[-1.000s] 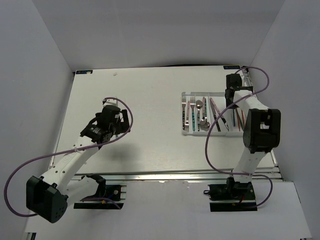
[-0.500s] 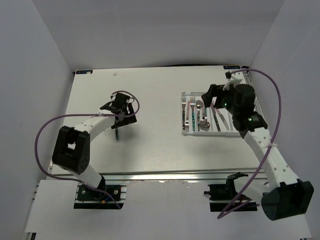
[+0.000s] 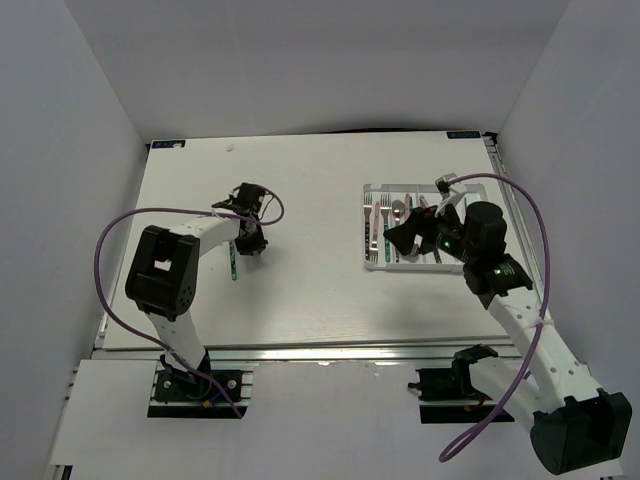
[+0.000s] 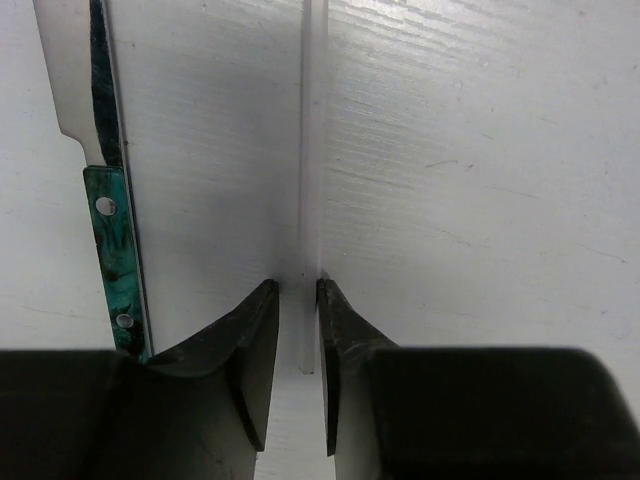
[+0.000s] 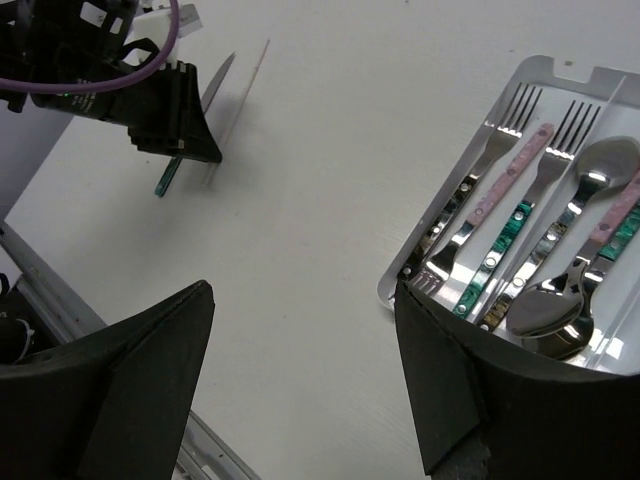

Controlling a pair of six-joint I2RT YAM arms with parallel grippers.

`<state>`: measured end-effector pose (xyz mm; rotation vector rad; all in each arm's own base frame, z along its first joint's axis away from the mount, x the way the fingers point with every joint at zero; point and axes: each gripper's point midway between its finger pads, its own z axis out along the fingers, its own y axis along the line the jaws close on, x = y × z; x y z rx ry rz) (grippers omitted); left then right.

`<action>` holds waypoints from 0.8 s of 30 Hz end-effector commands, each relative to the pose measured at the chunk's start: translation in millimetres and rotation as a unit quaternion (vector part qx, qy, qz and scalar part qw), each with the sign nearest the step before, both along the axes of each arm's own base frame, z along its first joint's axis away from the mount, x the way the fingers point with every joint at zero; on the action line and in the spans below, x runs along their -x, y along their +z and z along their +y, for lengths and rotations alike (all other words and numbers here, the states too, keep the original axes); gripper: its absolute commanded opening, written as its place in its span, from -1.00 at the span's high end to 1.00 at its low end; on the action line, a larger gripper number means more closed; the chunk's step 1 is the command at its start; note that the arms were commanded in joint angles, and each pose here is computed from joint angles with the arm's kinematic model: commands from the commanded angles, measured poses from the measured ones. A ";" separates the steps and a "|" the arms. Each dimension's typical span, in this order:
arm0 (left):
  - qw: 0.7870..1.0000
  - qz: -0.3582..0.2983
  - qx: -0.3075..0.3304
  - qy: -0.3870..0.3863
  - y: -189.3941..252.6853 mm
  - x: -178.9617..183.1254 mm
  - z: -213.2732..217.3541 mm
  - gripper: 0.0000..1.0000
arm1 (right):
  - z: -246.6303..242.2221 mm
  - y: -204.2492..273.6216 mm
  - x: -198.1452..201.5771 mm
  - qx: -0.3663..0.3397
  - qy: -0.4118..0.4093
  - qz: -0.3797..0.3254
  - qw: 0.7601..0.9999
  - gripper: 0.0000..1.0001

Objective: Sort the eating utensils into containers

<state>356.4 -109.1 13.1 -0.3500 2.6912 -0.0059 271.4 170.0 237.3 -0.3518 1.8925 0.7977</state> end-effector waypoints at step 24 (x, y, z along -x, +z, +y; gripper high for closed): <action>0.913 -0.139 0.352 -0.153 80.5 88.6 -158.0 1.00 | 87.6 -45.0 -36.4 -0.209 -0.015 0.153 0.966 -0.79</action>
